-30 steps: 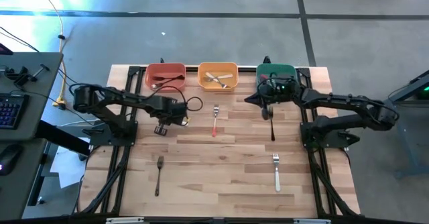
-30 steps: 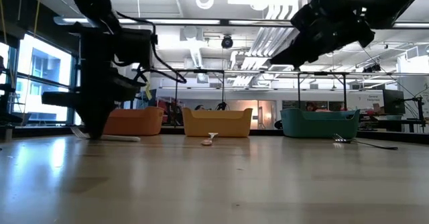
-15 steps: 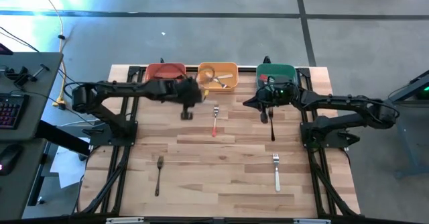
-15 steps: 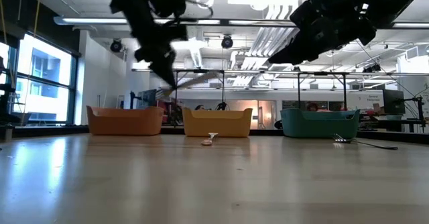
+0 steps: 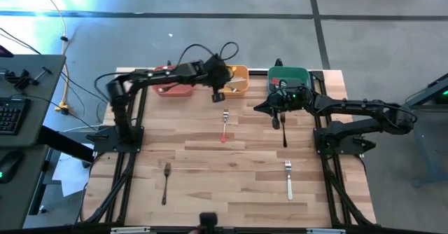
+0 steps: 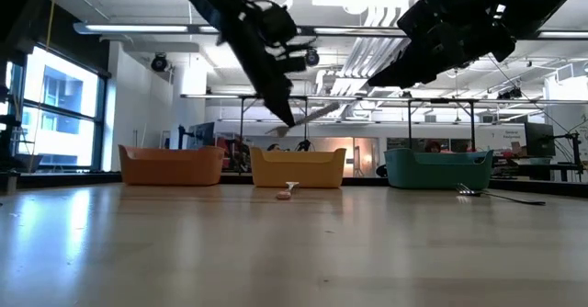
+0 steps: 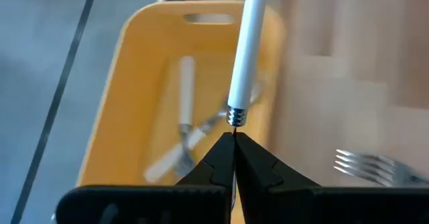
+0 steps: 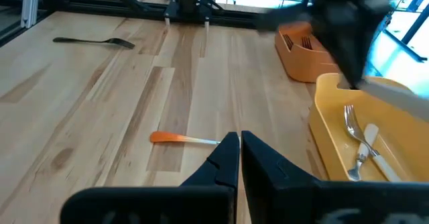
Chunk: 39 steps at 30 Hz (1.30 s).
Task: Sort silverware by color (type)
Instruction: Put the left white fork into the yellow bin, then put the right black fork into the orange bin
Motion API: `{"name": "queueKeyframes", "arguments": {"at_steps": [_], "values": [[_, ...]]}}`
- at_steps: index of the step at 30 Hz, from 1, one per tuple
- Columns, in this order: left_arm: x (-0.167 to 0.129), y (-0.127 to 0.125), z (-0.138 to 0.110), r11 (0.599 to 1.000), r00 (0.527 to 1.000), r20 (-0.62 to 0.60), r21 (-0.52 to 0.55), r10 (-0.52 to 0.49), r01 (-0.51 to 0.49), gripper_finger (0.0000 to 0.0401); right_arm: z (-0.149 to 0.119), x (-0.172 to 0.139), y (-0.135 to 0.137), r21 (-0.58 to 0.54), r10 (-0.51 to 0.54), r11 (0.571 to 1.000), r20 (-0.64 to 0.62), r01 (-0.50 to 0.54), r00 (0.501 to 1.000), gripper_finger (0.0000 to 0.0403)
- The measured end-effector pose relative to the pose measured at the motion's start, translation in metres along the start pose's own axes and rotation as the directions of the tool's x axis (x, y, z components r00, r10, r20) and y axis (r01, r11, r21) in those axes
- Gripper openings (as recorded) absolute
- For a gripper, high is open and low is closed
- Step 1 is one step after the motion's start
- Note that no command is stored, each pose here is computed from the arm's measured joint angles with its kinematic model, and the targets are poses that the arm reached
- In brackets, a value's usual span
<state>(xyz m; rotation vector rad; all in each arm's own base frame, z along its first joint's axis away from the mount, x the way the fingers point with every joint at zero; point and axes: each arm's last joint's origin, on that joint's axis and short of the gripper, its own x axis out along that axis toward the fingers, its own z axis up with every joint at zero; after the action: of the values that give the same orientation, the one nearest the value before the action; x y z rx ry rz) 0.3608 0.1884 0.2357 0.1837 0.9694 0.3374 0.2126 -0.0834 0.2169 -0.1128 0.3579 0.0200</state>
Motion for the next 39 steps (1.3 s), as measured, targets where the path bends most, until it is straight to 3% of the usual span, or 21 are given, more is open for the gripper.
{"name": "queueKeyframes", "arguments": {"at_steps": [6,18,31,39], "values": [[0.04,0.025,0.0,0.998,0.998,-0.053,-0.054,0.021,-0.024,0.0,0.0,0.0,0.0,0.0,0.0,1.0,0.0,0.0,1.0,0.0],[0.072,0.042,-0.021,0.994,0.993,-0.115,-0.106,-0.009,-0.003,0.0,0.0,0.0,0.0,-0.001,-0.001,1.0,0.0,0.001,1.0,0.0],[0.073,0.042,-0.021,0.995,0.994,-0.106,-0.103,-0.01,-0.001,0.0021,0.0,0.0,0.0,-0.001,-0.008,1.0,-0.001,0.008,1.0,0.0],[0.065,0.04,-0.015,1.0,0.995,-0.095,-0.017,0.014,-0.015,0.0002,0.0,0.0,0.0,0.057,-0.007,0.998,-0.004,0.008,1.0,0.0]]}}
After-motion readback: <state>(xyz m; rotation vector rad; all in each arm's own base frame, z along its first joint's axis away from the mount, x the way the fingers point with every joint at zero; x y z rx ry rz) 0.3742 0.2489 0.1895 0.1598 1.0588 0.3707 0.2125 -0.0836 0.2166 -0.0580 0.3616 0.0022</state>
